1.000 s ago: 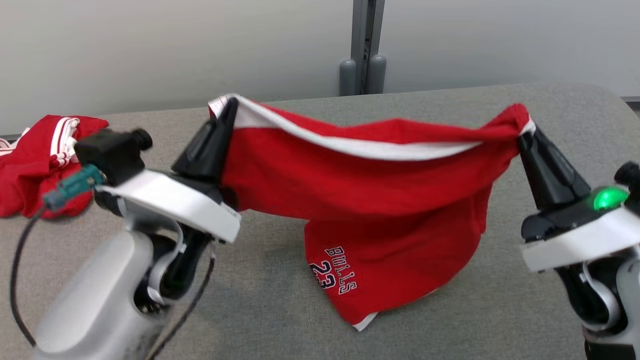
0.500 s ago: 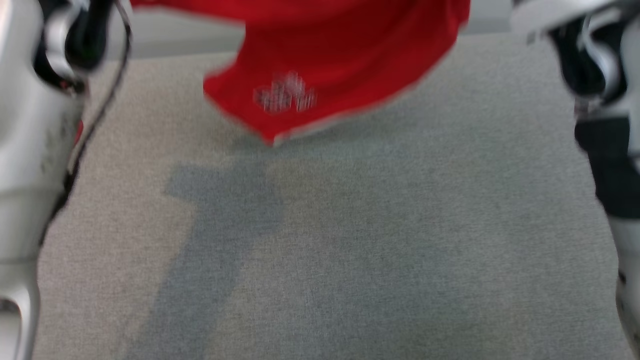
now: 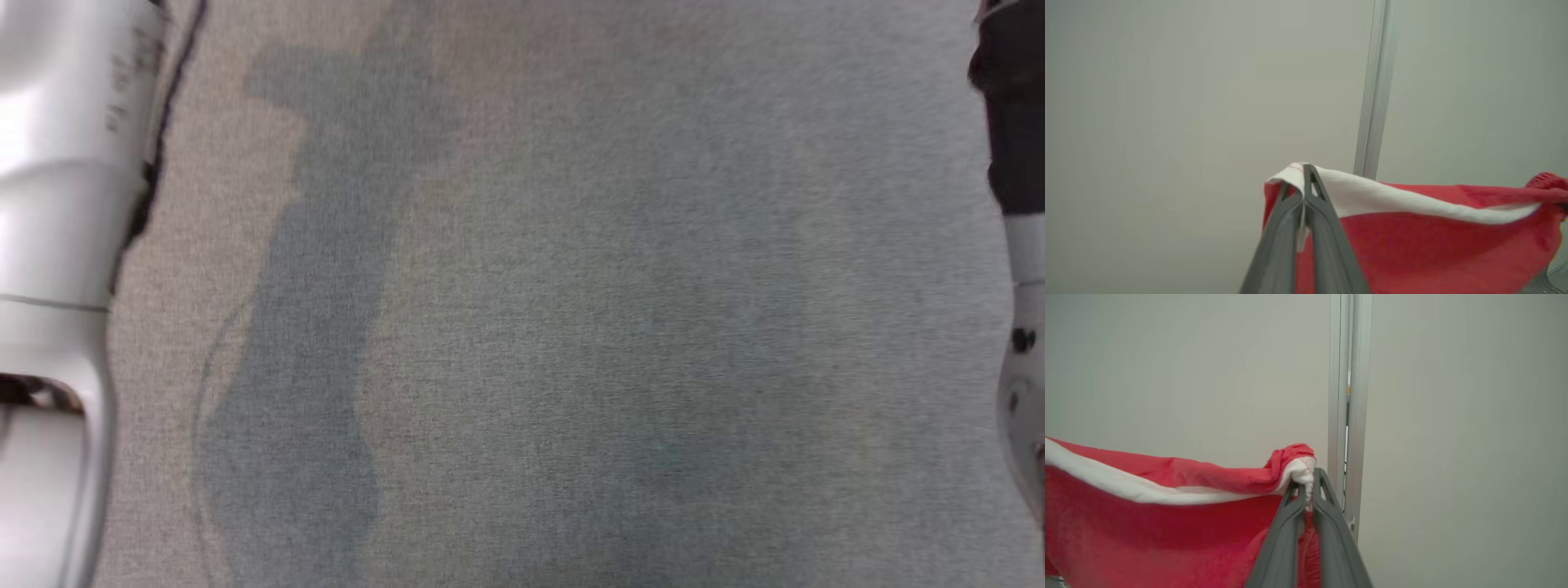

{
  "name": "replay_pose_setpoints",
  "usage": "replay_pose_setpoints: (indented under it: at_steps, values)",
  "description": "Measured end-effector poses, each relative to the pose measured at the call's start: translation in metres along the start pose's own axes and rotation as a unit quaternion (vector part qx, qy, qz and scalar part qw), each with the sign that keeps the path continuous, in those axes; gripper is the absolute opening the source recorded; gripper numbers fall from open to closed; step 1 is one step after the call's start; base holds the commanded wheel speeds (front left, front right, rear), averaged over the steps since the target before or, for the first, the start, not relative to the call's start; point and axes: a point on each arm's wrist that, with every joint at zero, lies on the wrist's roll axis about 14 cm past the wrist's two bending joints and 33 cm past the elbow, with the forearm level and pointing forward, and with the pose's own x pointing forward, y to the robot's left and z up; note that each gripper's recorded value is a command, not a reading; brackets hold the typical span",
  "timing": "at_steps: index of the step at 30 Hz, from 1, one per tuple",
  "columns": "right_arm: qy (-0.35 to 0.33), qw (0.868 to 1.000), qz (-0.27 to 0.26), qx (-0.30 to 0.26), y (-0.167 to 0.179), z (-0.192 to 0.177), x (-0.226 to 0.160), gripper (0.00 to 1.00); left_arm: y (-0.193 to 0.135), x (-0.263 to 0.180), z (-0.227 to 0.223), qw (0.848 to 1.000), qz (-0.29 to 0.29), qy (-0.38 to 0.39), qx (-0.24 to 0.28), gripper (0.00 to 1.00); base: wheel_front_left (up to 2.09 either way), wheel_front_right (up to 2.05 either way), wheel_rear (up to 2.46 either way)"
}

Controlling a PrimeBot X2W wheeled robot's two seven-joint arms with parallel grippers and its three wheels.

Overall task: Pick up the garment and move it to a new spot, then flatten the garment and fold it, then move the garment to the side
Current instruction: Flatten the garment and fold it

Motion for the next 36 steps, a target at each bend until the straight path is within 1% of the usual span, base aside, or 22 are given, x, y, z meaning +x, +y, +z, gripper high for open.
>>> replay_pose_setpoints:
  at_steps: [2,4,5,7,10,14,18,20,24,27,32,36]
  values:
    - [0.040,0.999,-0.001,0.011,0.003,-0.044,-0.012,0.00,0.006,-0.011,-0.041,0.999,0.004,0.041,-0.014,0.00,0.00,0.00,0.00]
    - [0.074,0.997,-0.004,0.026,0.006,-0.081,-0.025,0.00,0.008,-0.021,-0.072,0.997,0.005,0.071,-0.025,0.00,0.00,0.00,0.00]
    - [0.083,0.996,-0.005,0.032,0.007,-0.091,-0.029,0.00,0.010,-0.025,-0.080,0.996,0.004,0.078,-0.029,0.00,0.00,0.00,0.00]
    - [0.086,0.995,-0.004,0.042,0.010,-0.100,-0.032,0.00,0.011,-0.026,-0.085,0.996,0.001,0.081,-0.033,0.00,0.00,0.00,0.00]
    - [0.091,0.994,0.001,0.053,0.016,-0.107,-0.041,0.00,0.011,-0.027,-0.079,0.997,-0.002,0.067,-0.043,0.00,0.00,0.00,0.00]
    - [0.091,0.994,0.000,0.059,0.012,-0.107,-0.058,0.00,0.004,-0.036,-0.069,0.997,-0.009,0.045,-0.064,0.00,0.00,0.00,0.00]
    - [0.090,0.994,-0.006,0.066,0.004,-0.105,-0.083,0.00,-0.006,-0.063,-0.070,0.995,-0.024,0.038,-0.084,0.00,0.00,0.00,0.00]
    - [0.092,0.994,-0.005,0.063,0.002,-0.104,-0.099,0.00,-0.010,-0.083,-0.074,0.994,-0.031,0.043,-0.091,0.00,0.00,0.00,0.00]
    - [0.097,0.992,-0.010,0.083,0.006,-0.102,-0.134,0.00,-0.013,-0.132,-0.077,0.992,-0.029,0.054,-0.109,0.00,0.00,0.00,0.00]
    - [0.098,0.990,-0.014,0.097,0.009,-0.095,-0.161,0.00,-0.019,-0.169,-0.073,0.990,-0.015,0.059,-0.127,0.00,0.00,0.00,0.00]
    - [0.092,0.989,-0.024,0.115,0.018,-0.075,-0.207,0.00,-0.033,-0.223,-0.058,0.987,0.011,0.062,-0.145,0.00,0.00,0.00,0.00]
    - [0.088,0.987,-0.047,0.129,0.025,-0.056,-0.243,0.00,-0.048,-0.255,-0.037,0.985,0.023,0.049,-0.162,0.00,0.00,0.00,0.00]
